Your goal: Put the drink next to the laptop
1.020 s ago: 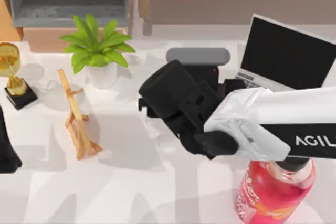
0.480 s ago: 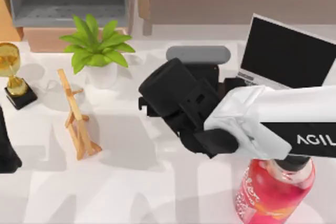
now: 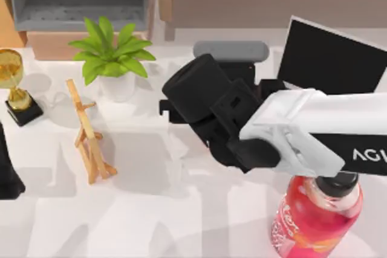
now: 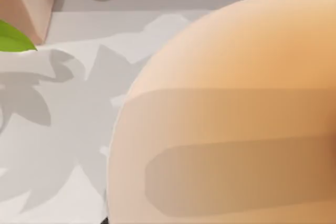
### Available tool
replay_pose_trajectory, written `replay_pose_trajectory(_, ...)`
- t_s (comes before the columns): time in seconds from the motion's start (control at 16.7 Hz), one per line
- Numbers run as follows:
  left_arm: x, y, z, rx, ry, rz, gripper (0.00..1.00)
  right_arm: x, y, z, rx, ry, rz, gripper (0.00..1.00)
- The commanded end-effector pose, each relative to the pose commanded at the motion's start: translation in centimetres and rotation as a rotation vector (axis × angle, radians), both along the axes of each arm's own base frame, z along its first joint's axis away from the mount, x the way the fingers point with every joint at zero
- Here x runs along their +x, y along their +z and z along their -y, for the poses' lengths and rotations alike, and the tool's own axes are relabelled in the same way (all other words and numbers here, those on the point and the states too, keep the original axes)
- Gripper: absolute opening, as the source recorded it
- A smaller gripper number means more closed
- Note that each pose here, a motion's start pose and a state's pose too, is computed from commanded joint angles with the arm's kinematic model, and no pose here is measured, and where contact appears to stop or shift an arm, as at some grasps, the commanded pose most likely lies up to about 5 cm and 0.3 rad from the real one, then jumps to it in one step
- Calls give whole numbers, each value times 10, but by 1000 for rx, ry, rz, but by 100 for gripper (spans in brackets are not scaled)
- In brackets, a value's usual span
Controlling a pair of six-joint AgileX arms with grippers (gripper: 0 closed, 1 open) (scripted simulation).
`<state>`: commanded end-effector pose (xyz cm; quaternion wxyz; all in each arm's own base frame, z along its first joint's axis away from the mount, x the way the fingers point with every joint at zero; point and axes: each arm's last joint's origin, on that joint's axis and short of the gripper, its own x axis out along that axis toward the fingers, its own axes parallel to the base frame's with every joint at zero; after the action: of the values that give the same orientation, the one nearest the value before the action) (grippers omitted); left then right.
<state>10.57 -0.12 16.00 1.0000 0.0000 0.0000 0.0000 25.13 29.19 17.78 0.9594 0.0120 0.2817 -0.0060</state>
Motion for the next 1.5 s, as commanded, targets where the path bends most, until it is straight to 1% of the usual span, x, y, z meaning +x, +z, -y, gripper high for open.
replay_pose_trajectory(0.18, 0, 0, 0, 0, 0, 0, 100, 10, 20, 19, 20, -3, 21, 0)
replay_pose_trajectory(0.42, 0, 0, 0, 0, 0, 0, 100, 23, 32, 69, -8, -1, -5, 0)
replay_pose_trajectory(0.72, 0, 0, 0, 0, 0, 0, 100, 26, 30, 149, -63, 12, -80, 0)
replay_pose_trajectory(0.9, 0, 0, 0, 0, 0, 0, 100, 21, 24, 196, -77, 22, -117, 0)
replay_pose_trajectory(1.2, 0, 0, 0, 0, 0, 0, 100, 11, 17, 260, -60, 26, -117, 0)
replay_pose_trajectory(1.5, 0, 0, 0, 0, 0, 0, 100, 11, 20, 303, -36, 10, -41, 0)
